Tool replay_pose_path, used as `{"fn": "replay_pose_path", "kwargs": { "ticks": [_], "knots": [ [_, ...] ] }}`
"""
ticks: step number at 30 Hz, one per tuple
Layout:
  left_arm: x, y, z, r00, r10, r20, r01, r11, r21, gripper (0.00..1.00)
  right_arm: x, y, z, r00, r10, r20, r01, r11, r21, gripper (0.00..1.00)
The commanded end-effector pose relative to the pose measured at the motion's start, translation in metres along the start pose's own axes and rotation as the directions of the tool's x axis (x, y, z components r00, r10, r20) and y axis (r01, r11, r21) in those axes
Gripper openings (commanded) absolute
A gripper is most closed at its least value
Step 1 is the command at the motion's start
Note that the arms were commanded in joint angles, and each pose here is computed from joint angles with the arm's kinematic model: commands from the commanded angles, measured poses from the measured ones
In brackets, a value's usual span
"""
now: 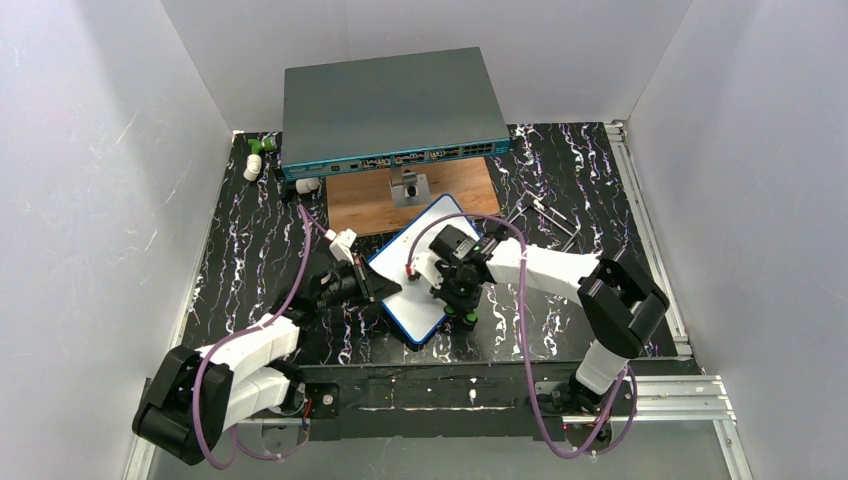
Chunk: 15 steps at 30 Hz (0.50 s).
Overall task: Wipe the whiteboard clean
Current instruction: Erase the whiteboard at the center of the board.
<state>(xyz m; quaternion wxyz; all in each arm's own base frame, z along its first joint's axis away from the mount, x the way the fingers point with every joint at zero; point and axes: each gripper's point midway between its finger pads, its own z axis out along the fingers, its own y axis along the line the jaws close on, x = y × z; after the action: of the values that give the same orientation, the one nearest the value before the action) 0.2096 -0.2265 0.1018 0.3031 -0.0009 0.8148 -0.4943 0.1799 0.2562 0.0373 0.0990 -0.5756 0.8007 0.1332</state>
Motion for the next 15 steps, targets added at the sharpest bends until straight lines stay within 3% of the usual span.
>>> {"fn": "replay_pose_path", "kwargs": {
  "ticks": [1, 6, 9, 15],
  "knots": [
    [0.037, 0.014, -0.006, 0.985, -0.114, -0.128, 0.108, 0.993, -0.056, 0.00, -0.045, 0.042, 0.007, 0.987, -0.099, 0.125, 0.115, 0.985, -0.131, 0.01],
    [0.036, 0.012, -0.004, 0.985, -0.112, -0.131, 0.108, 0.994, -0.035, 0.00, -0.074, 0.056, -0.015, 0.972, -0.104, 0.212, 0.145, 0.971, -0.188, 0.01],
    [0.033, 0.007, -0.002, 0.987, -0.096, -0.125, 0.097, 0.995, -0.004, 0.00, -0.085, 0.048, -0.024, 0.961, -0.121, 0.247, 0.160, 0.977, -0.144, 0.01],
    [0.032, -0.005, -0.006, 0.990, -0.071, -0.123, 0.078, 0.996, 0.052, 0.00, -0.097, -0.045, -0.052, 0.936, 0.000, 0.352, -0.024, 0.998, 0.065, 0.01]
  ]
}}
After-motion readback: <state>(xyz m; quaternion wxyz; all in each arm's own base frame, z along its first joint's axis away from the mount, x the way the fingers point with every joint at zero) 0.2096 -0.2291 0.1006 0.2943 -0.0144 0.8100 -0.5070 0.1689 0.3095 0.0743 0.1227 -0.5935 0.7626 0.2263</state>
